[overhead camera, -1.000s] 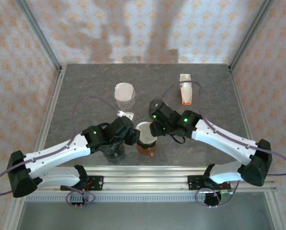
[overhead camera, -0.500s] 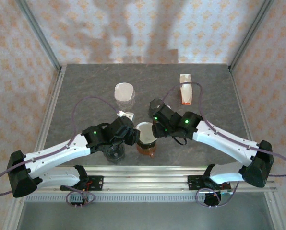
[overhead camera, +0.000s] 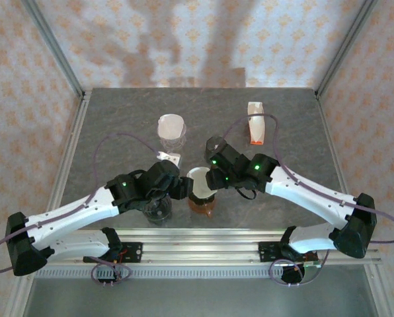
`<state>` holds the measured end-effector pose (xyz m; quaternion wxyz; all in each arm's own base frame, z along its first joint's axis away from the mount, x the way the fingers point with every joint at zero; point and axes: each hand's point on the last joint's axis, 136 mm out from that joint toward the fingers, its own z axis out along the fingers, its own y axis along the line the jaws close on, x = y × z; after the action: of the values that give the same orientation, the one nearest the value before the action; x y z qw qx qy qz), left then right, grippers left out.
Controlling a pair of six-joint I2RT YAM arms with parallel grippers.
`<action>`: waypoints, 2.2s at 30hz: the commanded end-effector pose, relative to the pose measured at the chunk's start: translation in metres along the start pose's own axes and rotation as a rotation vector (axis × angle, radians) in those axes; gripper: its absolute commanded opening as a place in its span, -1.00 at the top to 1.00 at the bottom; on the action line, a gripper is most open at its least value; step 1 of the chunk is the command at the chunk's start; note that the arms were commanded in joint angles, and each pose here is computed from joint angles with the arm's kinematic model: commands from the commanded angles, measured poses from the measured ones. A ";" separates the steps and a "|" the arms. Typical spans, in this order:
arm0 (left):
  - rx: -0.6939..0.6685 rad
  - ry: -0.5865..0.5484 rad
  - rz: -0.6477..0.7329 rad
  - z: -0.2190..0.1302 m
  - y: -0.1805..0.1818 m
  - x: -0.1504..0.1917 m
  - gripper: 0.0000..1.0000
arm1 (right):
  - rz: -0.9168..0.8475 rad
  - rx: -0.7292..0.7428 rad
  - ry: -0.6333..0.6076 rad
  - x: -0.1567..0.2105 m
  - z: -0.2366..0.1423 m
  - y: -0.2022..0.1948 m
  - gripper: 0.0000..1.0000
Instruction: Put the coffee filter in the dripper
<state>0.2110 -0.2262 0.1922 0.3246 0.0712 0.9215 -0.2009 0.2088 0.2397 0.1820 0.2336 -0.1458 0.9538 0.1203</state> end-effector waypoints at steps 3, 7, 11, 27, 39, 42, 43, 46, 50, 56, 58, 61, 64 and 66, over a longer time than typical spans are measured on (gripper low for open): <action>-0.027 -0.033 -0.008 -0.005 0.003 -0.011 -0.36 | 0.005 -0.011 -0.020 -0.007 -0.005 0.005 -0.29; -0.031 -0.035 0.001 -0.001 0.002 -0.013 -0.43 | 0.003 -0.011 -0.018 -0.007 -0.005 0.005 -0.29; -0.041 -0.049 0.012 0.000 0.000 -0.020 -0.52 | 0.001 -0.007 0.001 -0.002 0.001 0.005 -0.28; -0.118 0.019 0.072 0.021 0.006 -0.011 -0.16 | 0.005 -0.001 0.013 0.004 0.008 0.001 -0.26; -0.093 0.045 0.057 0.031 0.001 -0.004 0.32 | 0.003 0.004 0.015 0.006 0.010 0.000 -0.24; -0.091 0.046 0.055 0.032 0.001 -0.003 0.39 | 0.003 0.005 0.016 0.006 0.010 0.000 -0.23; -0.091 0.046 0.054 0.032 0.001 -0.003 0.42 | 0.005 0.004 0.015 0.006 0.010 0.000 -0.23; -0.089 0.049 0.052 0.033 0.001 -0.002 0.45 | 0.005 0.004 0.015 0.006 0.010 0.000 -0.23; -0.079 0.049 0.045 0.033 0.000 -0.001 0.48 | 0.005 0.004 0.014 0.006 0.010 0.000 -0.23; -0.067 0.047 0.025 0.031 0.001 0.001 0.11 | 0.007 0.004 0.019 0.007 0.011 0.000 -0.23; -0.062 0.043 0.020 0.029 0.001 0.002 0.05 | 0.005 0.003 0.021 0.008 0.011 0.000 -0.23; -0.061 0.043 0.017 0.025 0.003 0.003 0.04 | 0.007 0.003 0.022 0.009 0.011 0.000 -0.23; -0.057 0.043 0.015 0.022 0.004 0.004 0.05 | 0.007 0.003 0.022 0.009 0.012 0.000 -0.23; -0.054 0.047 0.014 0.021 0.004 0.005 0.05 | 0.005 -0.002 0.024 0.009 0.012 0.001 -0.23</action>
<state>0.2236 -0.2373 0.1738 0.3115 0.0820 0.9312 -0.1707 0.2067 0.2421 0.1695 0.2207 -0.1491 0.9564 0.1199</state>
